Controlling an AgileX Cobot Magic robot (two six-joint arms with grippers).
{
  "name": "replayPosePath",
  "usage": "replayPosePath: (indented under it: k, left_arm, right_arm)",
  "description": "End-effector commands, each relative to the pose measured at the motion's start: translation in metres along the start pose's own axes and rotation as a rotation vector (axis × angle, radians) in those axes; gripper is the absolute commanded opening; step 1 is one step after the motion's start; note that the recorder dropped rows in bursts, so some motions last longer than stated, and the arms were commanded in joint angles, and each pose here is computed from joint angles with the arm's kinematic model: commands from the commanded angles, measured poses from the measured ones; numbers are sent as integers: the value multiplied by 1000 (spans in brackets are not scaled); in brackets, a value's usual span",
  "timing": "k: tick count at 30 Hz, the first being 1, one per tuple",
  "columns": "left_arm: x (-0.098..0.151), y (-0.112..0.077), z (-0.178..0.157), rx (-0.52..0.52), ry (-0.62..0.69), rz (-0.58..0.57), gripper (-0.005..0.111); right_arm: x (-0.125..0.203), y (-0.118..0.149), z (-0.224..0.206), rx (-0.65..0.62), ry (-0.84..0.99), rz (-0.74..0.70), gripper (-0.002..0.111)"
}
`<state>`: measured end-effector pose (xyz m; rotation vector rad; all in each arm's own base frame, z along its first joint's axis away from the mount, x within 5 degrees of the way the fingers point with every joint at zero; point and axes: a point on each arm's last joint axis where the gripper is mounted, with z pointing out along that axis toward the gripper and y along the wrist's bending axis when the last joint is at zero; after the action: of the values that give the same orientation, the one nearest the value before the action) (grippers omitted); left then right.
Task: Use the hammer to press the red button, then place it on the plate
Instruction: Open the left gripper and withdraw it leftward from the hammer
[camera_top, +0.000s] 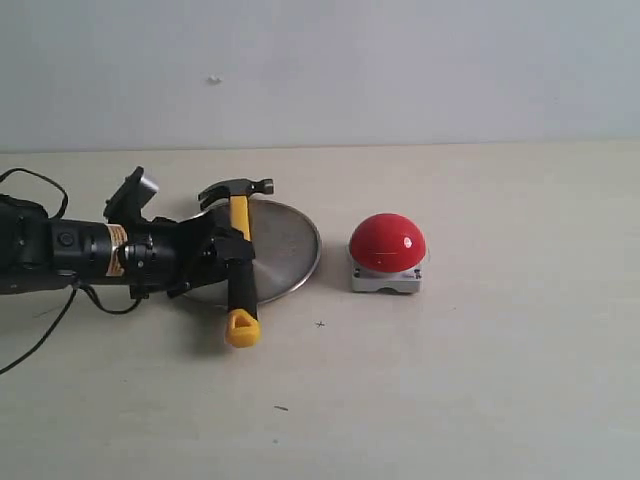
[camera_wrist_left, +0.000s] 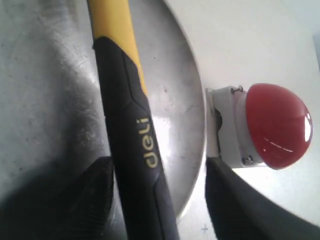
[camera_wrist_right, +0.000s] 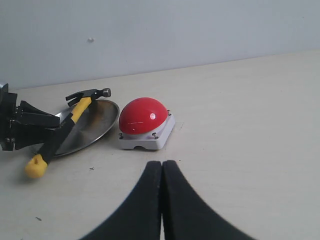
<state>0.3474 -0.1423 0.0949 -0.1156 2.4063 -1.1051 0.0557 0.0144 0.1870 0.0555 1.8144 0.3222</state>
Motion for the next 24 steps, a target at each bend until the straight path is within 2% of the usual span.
replayPosePath:
  k: [1,5,10,12,14,17,21,24]
  left_arm:
    - [-1,5,-3,-47,11,18,63]
    - [-7,6,-10,-19,-4,4,64]
    - [-27,-7,-36,51,-69,49,63]
    - [-34,-14,-48,66,-86,85,54]
    - [-39,-22,-59,73,-91,120,37]
    - [-39,-36,-77,79,-97,207,2]
    - [-36,-54,-103,47,-156,338,0]
    - [-28,-60,-128,-49,-226,401,0]
  right_arm:
    - [1,-1,0,5,-6,0,0]
    - [2,-1,0,5,0,0,0]
    - [2,-1,0,5,0,0,0]
    - [2,-1,0,5,0,0,0]
    - [2,-1,0,5,0,0,0]
    - [2,-1,0,5,0,0,0]
    - [2,-1,0,5,0,0,0]
    - [2,-1,0,5,0,0,0]
